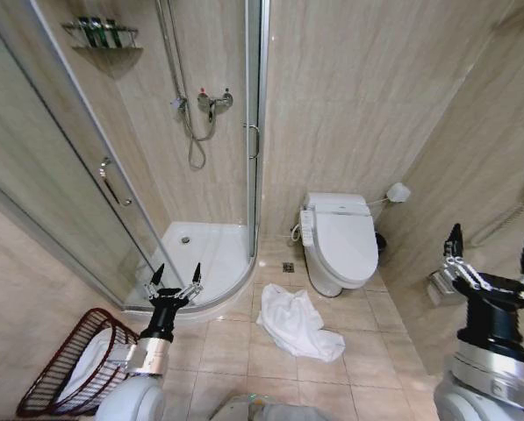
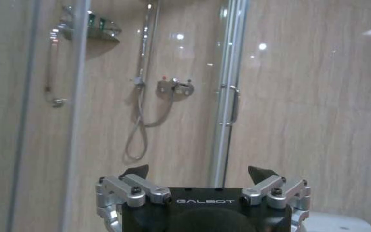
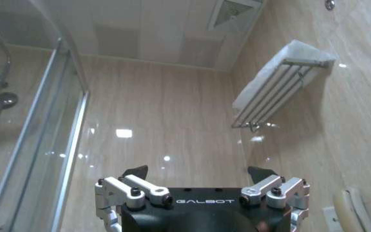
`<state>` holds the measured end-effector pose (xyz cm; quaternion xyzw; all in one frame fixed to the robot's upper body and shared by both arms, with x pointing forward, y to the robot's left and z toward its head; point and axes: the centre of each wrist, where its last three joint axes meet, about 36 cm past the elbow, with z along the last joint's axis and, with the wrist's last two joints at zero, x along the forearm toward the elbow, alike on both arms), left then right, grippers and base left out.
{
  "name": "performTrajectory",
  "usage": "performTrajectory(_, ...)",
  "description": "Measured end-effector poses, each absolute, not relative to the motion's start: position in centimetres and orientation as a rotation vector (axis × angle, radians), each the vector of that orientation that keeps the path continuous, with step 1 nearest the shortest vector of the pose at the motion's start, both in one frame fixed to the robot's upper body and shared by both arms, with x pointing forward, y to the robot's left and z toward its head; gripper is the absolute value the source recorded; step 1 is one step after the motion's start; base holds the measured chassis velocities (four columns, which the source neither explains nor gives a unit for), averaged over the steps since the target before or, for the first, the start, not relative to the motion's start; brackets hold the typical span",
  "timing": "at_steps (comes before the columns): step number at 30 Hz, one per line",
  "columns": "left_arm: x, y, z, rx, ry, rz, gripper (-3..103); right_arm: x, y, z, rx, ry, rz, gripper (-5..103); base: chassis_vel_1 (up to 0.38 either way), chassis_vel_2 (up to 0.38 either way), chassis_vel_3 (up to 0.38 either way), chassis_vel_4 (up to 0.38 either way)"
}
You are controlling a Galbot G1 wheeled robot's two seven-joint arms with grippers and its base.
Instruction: Discard the used towel into the hamper.
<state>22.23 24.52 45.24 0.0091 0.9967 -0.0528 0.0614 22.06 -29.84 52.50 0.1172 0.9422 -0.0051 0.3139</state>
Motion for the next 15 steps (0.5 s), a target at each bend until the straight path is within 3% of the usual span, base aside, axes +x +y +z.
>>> performTrajectory(9,22.23,24.51,45.24,0.028,3.014,-0.16,100,22.45,-30.07,52.21,0.291,2.46,-0.02,100,-0.229,-0.185,0.214,0.194)
performTrajectory(15,22.22,24.51,45.24,0.028,3.014,-0.16,100,22.37,-30.13,52.09,0.265,2.455,-0.034,100,-0.06,-0.089,0.099,0.025)
